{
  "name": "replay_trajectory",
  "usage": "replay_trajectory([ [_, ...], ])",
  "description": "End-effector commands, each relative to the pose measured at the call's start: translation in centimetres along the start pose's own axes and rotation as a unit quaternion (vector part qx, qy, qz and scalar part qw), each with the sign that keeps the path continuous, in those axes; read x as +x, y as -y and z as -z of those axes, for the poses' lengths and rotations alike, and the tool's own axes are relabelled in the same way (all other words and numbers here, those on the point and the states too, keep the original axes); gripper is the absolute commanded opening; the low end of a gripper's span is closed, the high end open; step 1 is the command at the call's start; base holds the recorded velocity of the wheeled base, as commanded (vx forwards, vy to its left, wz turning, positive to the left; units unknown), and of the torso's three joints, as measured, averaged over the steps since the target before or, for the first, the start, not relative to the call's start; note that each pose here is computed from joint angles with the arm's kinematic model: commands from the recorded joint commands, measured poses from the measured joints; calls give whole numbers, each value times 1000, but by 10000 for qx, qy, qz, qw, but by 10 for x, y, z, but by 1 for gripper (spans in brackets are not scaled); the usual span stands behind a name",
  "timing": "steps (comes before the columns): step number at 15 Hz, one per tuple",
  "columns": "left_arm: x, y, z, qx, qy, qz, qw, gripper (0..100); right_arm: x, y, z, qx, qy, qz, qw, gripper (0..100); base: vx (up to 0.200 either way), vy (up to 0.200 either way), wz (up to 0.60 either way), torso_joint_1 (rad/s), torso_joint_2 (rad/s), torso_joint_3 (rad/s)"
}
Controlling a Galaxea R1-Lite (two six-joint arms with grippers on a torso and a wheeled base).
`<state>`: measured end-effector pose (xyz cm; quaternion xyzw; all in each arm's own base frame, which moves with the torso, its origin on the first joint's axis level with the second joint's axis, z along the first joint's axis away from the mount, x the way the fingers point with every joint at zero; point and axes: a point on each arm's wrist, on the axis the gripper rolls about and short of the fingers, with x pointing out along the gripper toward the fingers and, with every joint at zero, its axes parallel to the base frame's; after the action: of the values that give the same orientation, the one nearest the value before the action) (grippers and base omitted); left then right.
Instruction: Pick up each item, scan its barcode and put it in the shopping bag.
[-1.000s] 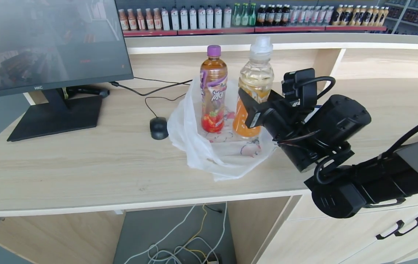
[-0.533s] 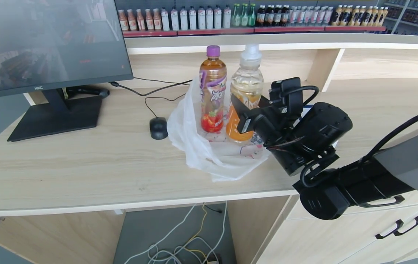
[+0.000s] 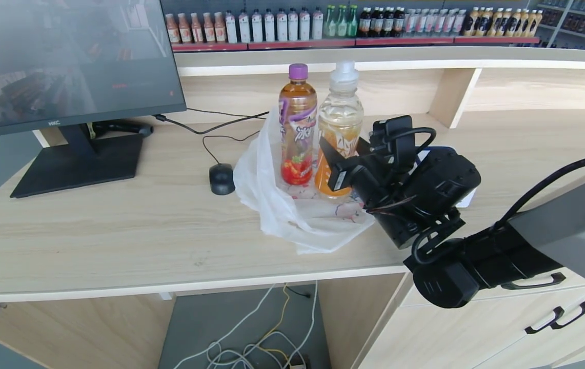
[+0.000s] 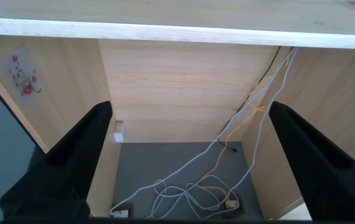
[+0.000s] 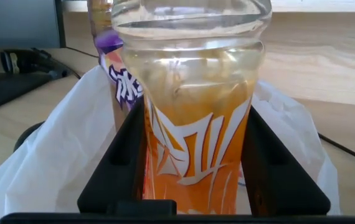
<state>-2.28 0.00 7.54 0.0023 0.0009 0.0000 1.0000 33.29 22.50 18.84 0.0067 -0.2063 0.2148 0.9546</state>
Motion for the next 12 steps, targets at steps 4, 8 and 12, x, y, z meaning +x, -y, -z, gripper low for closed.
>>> replay_trajectory([
  [4, 0, 0, 0, 7, -7, 0, 10000, 100, -1, -4, 3, 16, -52, -47, 10000, 0, 0, 0, 0, 0, 0, 0],
  [8, 0, 0, 0, 0, -7, 0, 10000, 100, -3, -4, 4, 22, -89, -60, 9999, 0, 0, 0, 0, 0, 0, 0],
  [12, 0, 0, 0, 0, -7, 0, 10000, 100, -12, -12, 10, 223, -283, -151, 9992, 0, 0, 0, 0, 0, 0, 0],
])
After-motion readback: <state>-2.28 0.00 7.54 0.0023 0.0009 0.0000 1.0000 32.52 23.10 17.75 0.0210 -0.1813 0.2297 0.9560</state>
